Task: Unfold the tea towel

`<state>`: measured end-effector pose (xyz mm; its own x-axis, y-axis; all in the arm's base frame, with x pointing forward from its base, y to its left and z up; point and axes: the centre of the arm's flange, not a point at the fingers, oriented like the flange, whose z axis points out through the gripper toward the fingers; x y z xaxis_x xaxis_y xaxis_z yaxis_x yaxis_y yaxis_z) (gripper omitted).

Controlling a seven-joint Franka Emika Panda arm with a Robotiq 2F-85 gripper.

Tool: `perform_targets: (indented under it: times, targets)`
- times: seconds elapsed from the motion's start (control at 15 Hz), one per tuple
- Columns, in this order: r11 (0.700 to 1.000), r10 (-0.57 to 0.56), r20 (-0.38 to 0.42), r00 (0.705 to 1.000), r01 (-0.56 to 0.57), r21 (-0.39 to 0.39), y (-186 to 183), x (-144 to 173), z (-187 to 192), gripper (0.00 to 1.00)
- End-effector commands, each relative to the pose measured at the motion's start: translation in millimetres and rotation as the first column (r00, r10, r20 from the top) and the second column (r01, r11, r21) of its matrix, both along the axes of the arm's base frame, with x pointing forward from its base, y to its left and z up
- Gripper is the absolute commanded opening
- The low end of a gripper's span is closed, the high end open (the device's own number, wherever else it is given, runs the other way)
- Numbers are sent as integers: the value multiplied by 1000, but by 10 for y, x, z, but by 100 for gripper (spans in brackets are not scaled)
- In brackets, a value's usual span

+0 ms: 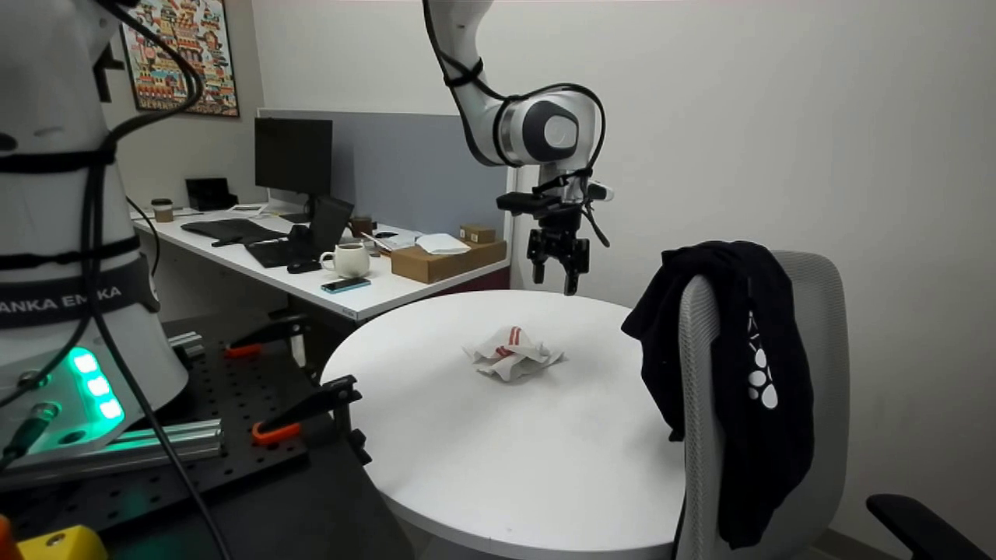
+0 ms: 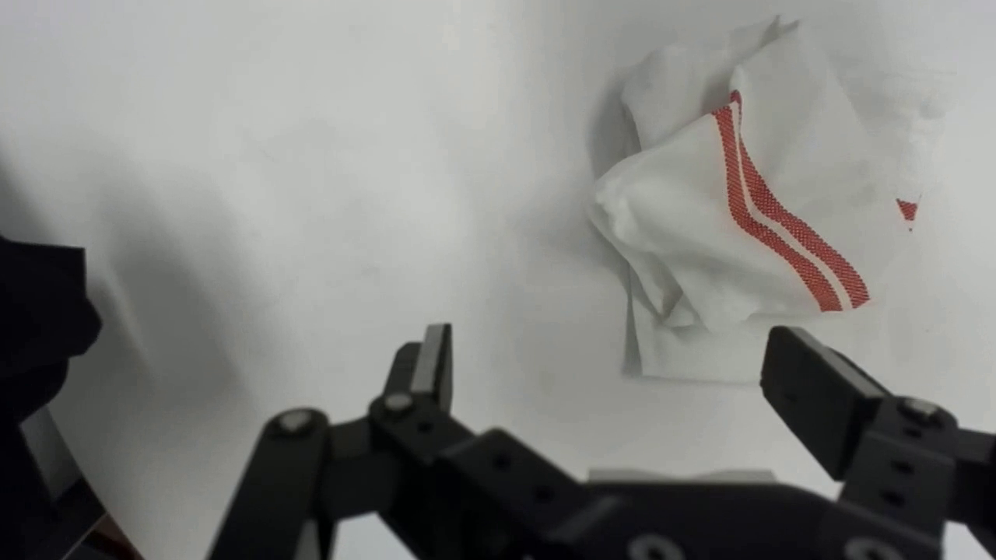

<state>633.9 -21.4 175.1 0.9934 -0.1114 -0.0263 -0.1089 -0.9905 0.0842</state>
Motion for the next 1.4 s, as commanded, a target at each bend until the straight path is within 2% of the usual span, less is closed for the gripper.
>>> perform_targets:
  times: [0.0, 0.4, 0.8, 1.2, 1.27, 1.33]
  targets:
    - [995, -99, -14, 995, 99, 18, 68, 286, -322, 100]
    - [973, -220, -81, 972, 225, 57, 110, 261, -705, 100]
    - [959, -272, -145, 951, 280, 36, 80, 68, -1004, 100]
    - [963, -255, -110, 961, 262, 57, 169, 50, -1198, 100]
    - [964, -251, -106, 962, 258, 60, 198, 59, -1213, 99]
    - [966, -245, -104, 964, 252, 62, 229, 58, -1230, 74]
